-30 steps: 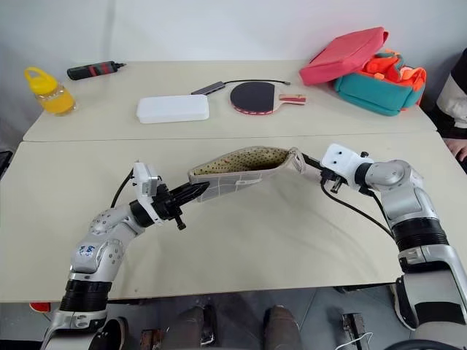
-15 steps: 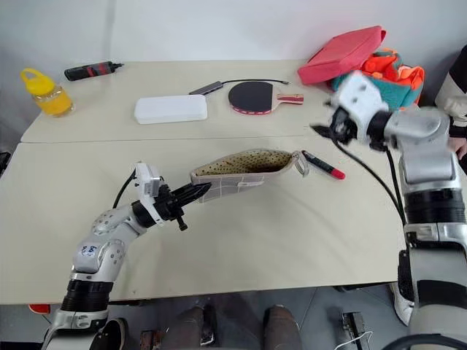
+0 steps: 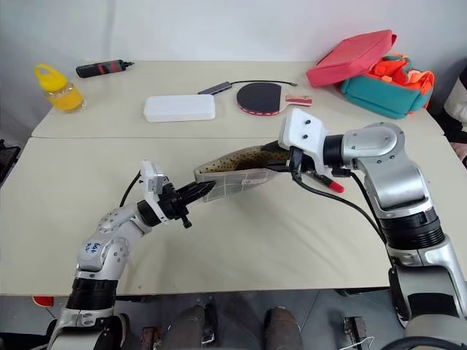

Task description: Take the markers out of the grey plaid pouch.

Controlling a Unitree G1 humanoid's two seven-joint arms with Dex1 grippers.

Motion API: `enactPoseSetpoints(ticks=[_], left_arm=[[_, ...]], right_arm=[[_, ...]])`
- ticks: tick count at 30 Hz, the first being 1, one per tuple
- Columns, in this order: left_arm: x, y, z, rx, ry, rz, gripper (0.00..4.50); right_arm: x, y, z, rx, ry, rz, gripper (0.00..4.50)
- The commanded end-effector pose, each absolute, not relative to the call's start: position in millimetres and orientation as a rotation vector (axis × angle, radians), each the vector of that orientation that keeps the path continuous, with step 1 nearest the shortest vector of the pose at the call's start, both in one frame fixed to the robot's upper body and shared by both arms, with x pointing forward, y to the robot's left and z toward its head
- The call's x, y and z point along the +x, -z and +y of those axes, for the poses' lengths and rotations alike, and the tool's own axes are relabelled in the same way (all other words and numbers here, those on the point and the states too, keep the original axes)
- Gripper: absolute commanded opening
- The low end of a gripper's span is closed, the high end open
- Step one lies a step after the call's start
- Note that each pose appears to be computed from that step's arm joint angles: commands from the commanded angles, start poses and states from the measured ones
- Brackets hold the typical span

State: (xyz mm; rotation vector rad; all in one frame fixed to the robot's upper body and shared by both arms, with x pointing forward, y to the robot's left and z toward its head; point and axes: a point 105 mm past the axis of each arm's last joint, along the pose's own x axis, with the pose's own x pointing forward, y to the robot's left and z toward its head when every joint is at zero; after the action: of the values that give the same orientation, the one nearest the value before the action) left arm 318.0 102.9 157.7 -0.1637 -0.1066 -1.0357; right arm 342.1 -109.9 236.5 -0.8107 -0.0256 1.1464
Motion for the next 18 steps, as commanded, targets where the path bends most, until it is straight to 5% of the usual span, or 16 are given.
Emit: enactPoseSetpoints(ticks=[1, 5, 13, 18], left_arm=[[312, -174, 96, -0.121, 1.074, -0.168, 0.0], [312, -173, 95, -0.119, 1.074, -0.168, 0.0], [302, -168, 70, -0.192, 1.193, -0.079, 0.0], [291, -175, 49, -0.373, 1.283, 0.01, 0.0]], right_arm=[[340, -243, -105, -0.839, -1.15, -0.059, 0.06], [339, -233, -104, -0.854, -1.163, -0.028, 0.06], [347, -204, -106, -1.293, -1.199, 0.111, 0.06], [339, -216, -105, -1.273, -1.288, 0.25, 0.06]])
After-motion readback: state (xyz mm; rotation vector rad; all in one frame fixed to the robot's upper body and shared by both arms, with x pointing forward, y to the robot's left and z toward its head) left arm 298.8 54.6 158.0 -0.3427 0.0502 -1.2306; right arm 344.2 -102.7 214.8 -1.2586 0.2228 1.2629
